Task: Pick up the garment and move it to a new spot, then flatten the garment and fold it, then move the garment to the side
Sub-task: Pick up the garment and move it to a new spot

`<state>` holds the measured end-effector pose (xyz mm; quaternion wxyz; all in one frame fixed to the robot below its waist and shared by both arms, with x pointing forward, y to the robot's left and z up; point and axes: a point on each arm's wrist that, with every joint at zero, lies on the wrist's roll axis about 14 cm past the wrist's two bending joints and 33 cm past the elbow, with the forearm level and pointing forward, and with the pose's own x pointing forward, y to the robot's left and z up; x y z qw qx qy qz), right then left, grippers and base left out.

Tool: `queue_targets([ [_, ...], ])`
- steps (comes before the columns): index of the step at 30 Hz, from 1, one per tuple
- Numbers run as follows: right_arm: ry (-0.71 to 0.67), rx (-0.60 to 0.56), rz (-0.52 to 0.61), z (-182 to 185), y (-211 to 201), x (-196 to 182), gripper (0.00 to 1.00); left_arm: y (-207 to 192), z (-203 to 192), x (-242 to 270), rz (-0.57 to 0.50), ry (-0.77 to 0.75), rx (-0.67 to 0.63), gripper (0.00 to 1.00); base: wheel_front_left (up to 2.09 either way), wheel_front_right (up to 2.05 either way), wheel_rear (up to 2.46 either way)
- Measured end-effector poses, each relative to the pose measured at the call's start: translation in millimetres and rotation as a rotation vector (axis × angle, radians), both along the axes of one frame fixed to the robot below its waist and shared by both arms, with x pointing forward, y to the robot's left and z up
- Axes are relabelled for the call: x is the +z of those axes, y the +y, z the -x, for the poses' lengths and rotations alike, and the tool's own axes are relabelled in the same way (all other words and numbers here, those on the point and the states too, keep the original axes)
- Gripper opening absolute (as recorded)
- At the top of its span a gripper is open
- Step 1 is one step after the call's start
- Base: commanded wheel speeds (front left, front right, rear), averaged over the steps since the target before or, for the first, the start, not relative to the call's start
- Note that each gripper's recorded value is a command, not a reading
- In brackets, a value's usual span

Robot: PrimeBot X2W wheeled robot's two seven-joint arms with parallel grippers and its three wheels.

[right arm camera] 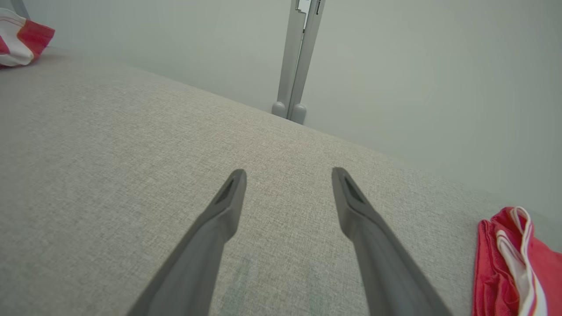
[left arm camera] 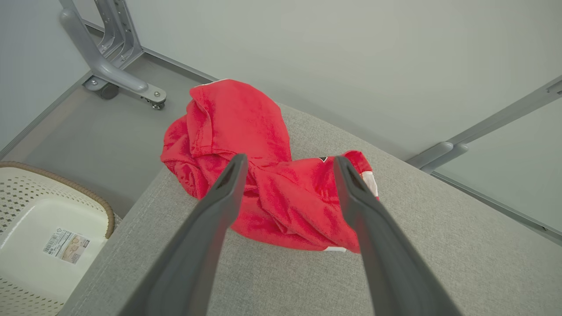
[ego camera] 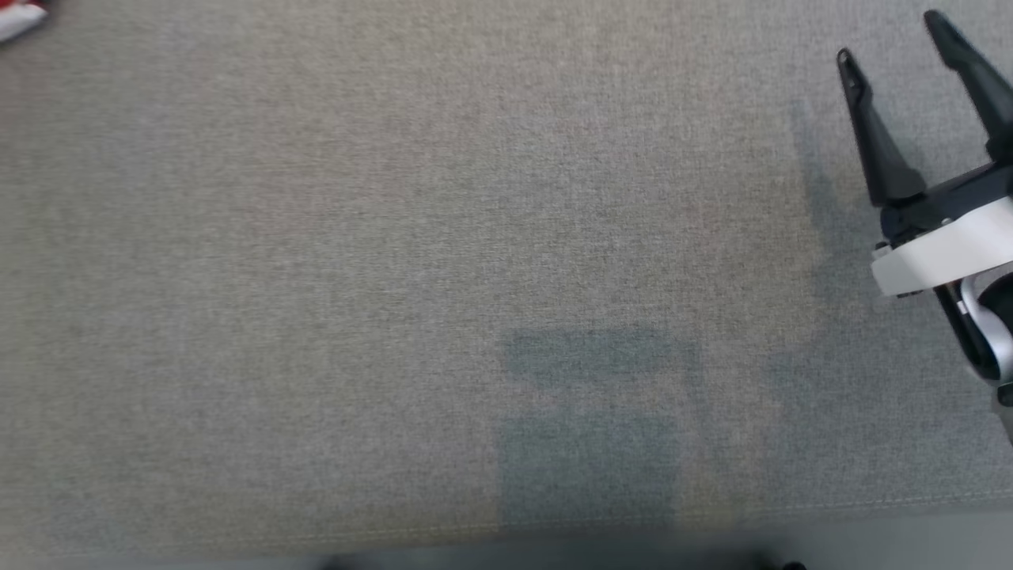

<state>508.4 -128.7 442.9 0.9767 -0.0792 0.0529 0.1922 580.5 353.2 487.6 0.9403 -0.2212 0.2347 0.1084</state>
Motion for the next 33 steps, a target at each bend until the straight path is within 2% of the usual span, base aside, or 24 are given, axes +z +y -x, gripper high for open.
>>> queue_targets([
  [8, 0.011, -0.047, 0.030, -19, -21, -24, 1.00, -11, -36, -63, 0.038, 0.091, 0.000, 1.00, 0.00, 0.00, 0.00],
  [15, 0.047, -0.070, 0.055, -28, -31, -55, 1.00, -24, -28, -155, 0.090, 0.298, 0.020, 1.00, 0.00, 0.00, 0.00],
  [18, 0.065, -0.075, 0.059, -28, -33, -65, 1.00, -27, -32, -166, 0.086, 0.326, 0.011, 1.00, 0.00, 0.00, 0.00],
  [19, 0.069, -0.076, 0.060, -28, -33, -68, 1.00, -27, -35, -166, 0.083, 0.325, 0.010, 0.76, 0.00, 0.00, 0.00],
  [20, 0.070, -0.078, 0.062, -28, -34, -69, 1.00, -29, -37, -168, 0.080, 0.327, 0.007, 0.01, 0.00, 0.00, 0.00],
  [28, 0.059, -0.081, 0.069, -27, -35, -66, 1.00, -46, -41, -157, 0.087, 0.326, -0.030, 0.00, 0.00, 0.00, 0.00],
  [33, 0.036, -0.083, 0.041, -24, -29, -58, 1.00, -83, -59, -126, 0.096, 0.247, -0.132, 0.00, 0.00, 0.00, 0.00],
])
